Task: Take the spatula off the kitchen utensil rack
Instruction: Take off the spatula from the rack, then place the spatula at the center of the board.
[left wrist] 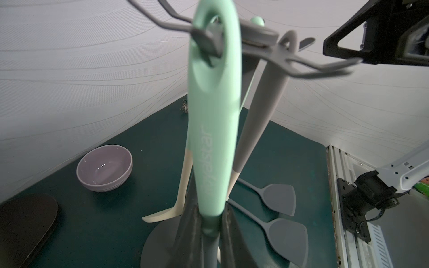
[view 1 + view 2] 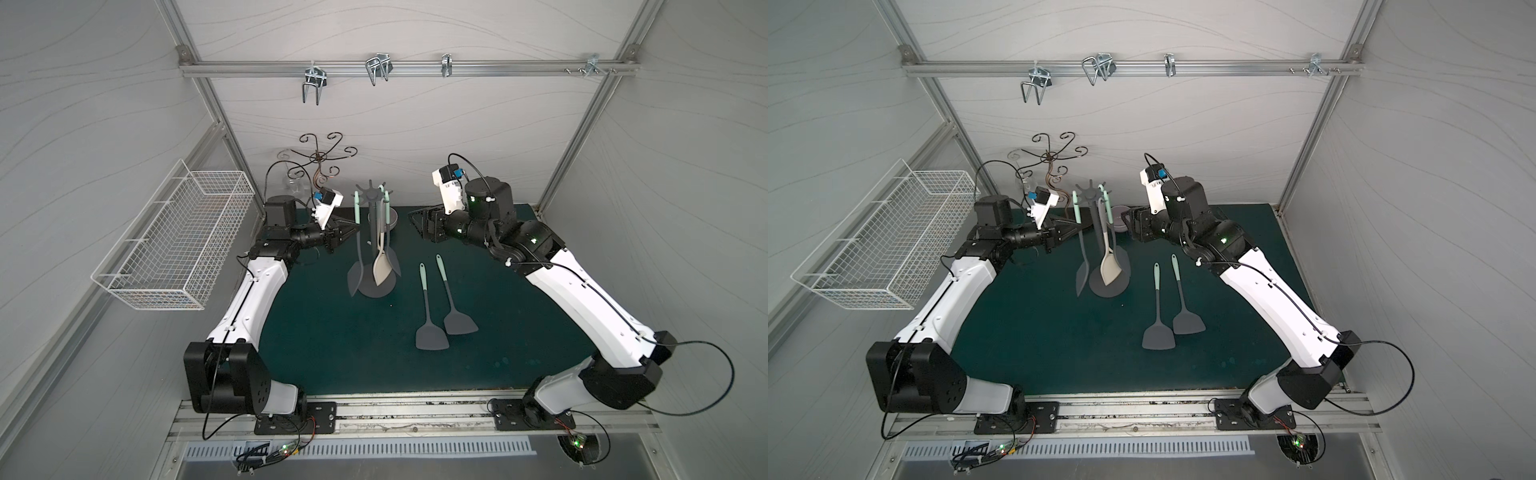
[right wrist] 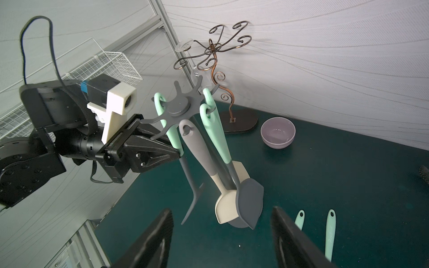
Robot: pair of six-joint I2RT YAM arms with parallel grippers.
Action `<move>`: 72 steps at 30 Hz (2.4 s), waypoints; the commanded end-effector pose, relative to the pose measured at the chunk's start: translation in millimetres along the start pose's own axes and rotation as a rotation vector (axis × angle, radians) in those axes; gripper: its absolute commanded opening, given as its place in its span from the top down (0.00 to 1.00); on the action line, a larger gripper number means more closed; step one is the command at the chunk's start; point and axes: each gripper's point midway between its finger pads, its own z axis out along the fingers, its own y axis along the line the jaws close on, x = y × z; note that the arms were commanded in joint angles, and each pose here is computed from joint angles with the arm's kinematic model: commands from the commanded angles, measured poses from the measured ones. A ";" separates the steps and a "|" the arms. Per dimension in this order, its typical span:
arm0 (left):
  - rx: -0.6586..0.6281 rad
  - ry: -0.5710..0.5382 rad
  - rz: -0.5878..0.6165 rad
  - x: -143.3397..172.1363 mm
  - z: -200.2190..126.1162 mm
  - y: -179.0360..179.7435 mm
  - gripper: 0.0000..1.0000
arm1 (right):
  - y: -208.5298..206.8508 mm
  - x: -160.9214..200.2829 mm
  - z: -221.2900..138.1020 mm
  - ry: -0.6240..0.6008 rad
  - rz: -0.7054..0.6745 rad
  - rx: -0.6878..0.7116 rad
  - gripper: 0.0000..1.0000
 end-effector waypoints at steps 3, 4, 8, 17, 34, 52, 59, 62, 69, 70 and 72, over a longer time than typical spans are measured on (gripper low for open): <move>-0.069 0.003 0.141 -17.4 -12.8 -3.2 1.00 | 1.4 -10.9 -12.9 -0.023 0.002 -0.014 0.31; -0.081 0.010 0.149 -15.6 -14.2 -3.3 1.00 | 1.5 -10.5 -12.4 -0.017 0.004 -0.017 0.31; -0.103 -0.002 0.178 -17.9 -20.4 -8.7 1.00 | 4.2 -16.2 -9.6 -0.001 0.021 -0.045 0.31; -0.157 -0.036 0.201 -25.1 -30.6 -6.1 1.00 | 30.5 -37.1 0.5 0.024 0.013 -0.157 0.32; -0.215 -0.073 0.145 -13.3 -43.3 -11.3 1.00 | 79.7 -38.1 38.9 0.066 -0.101 -0.243 0.34; -0.265 -0.136 0.138 -24.8 -64.4 -25.6 1.00 | 77.5 -46.2 33.0 0.025 -0.072 -0.233 0.35; -0.315 -0.170 0.055 -41.6 -82.8 -40.9 1.00 | 59.1 -42.8 4.2 0.021 -0.064 -0.181 0.34; -0.339 -0.188 -0.022 -43.9 -91.6 -54.2 1.00 | 39.0 -27.3 -11.7 0.040 -0.048 -0.131 0.34; -0.406 -0.226 -0.128 -23.4 -100.8 -100.4 1.00 | -3.6 41.4 -52.5 0.076 -0.002 -0.050 0.34; -0.411 -0.240 -0.152 -20.2 -102.2 -105.7 1.00 | -8.7 53.9 -56.9 0.086 0.006 -0.038 0.34; -0.428 -0.269 -0.210 -13.9 -105.8 -114.8 1.00 | -16.2 78.9 -68.5 0.110 0.022 -0.026 0.34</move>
